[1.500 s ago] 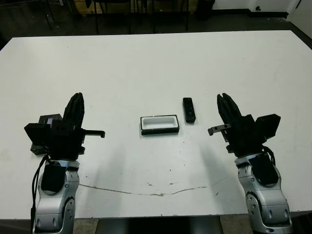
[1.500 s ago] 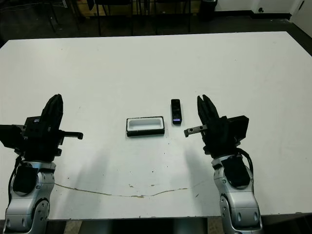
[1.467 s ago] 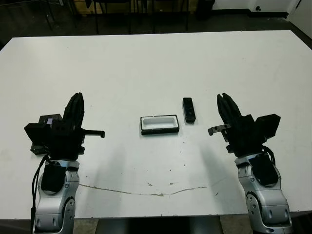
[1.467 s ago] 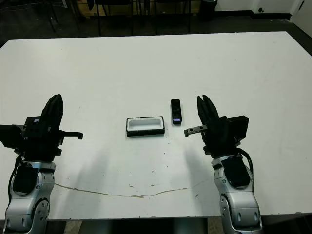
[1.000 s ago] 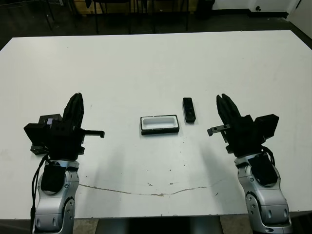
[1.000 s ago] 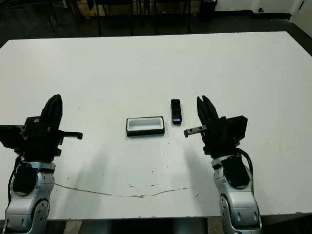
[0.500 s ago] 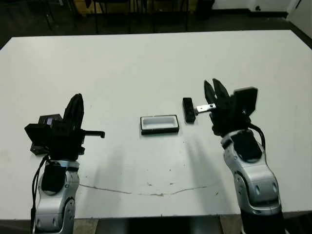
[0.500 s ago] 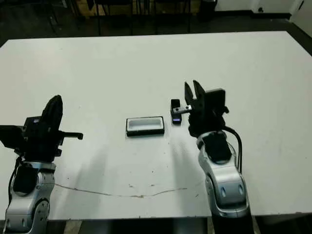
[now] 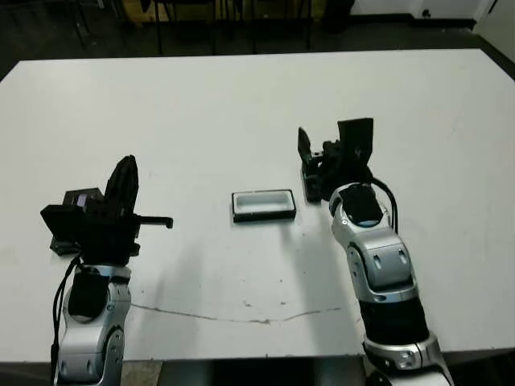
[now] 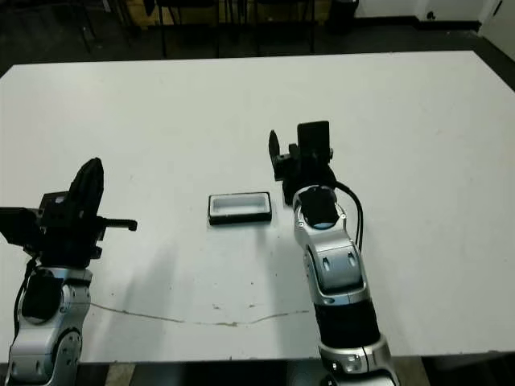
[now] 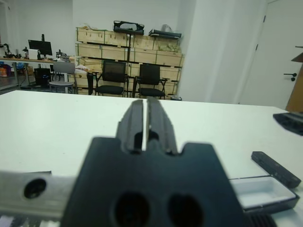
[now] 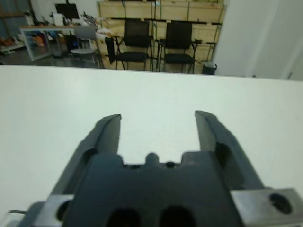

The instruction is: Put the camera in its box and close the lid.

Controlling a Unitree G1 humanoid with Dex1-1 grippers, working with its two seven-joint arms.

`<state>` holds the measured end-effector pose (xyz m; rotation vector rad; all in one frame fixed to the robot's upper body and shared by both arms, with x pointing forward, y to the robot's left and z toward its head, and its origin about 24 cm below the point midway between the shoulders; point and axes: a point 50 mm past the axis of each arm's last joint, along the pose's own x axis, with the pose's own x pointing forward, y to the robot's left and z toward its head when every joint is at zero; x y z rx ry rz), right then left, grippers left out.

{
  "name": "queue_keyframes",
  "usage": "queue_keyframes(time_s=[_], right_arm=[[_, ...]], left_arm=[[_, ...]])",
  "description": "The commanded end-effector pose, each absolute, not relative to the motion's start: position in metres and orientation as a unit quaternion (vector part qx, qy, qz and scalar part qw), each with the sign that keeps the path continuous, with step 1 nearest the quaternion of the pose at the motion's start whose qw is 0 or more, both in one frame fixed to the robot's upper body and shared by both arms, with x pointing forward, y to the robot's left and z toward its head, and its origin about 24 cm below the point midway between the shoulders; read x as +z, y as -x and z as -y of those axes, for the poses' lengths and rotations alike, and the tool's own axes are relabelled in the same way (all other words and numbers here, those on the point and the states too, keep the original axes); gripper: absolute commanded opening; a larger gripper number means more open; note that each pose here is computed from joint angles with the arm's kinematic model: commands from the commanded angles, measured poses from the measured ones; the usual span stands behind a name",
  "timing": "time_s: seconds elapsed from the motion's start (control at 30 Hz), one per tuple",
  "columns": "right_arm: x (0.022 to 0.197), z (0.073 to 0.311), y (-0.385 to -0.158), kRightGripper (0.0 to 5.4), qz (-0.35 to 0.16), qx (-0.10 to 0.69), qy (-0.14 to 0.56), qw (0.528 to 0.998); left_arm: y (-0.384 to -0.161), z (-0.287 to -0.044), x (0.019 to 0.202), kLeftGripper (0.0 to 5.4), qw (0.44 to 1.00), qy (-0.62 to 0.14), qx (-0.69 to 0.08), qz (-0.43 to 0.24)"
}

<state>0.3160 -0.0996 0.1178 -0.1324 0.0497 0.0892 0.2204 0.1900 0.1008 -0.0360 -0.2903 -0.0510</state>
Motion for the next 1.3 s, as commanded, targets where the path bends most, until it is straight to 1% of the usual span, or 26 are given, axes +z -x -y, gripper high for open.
queue_keyframes(time_s=[0.03, 0.23, 0.5, 0.77, 0.97, 1.1, 1.3], right_arm=[[0.111, 0.104, -0.323, 4.3, -0.041, 0.031, 0.076, 0.996], [0.101, 0.11, -0.329, 5.38, -0.066, 0.015, 0.087, 0.994], [0.087, 0.118, -0.331, 5.39, -0.081, 0.009, 0.088, 0.993], [0.078, 0.119, -0.33, 5.39, -0.091, 0.019, 0.066, 0.993], [0.074, 0.12, -0.327, 5.39, -0.095, 0.023, 0.071, 0.993], [0.073, 0.12, -0.325, 5.39, -0.102, 0.025, 0.101, 0.989], [0.07, 0.12, -0.323, 5.39, -0.119, 0.02, 0.113, 0.986]], left_arm=[[-0.218, -0.193, 0.094, 0.0, 0.992, 0.015, -0.02, 0.127], [-0.217, -0.194, 0.093, 0.0, 0.992, 0.014, -0.02, 0.124], [-0.216, -0.194, 0.092, 0.0, 0.992, 0.013, -0.02, 0.123], [-0.215, -0.194, 0.091, 0.0, 0.992, 0.013, -0.02, 0.121], [-0.215, -0.194, 0.09, 0.0, 0.992, 0.013, -0.021, 0.122], [-0.215, -0.194, 0.09, 0.0, 0.992, 0.011, -0.022, 0.122], [-0.215, -0.193, 0.09, 0.0, 0.993, 0.015, -0.021, 0.119]])
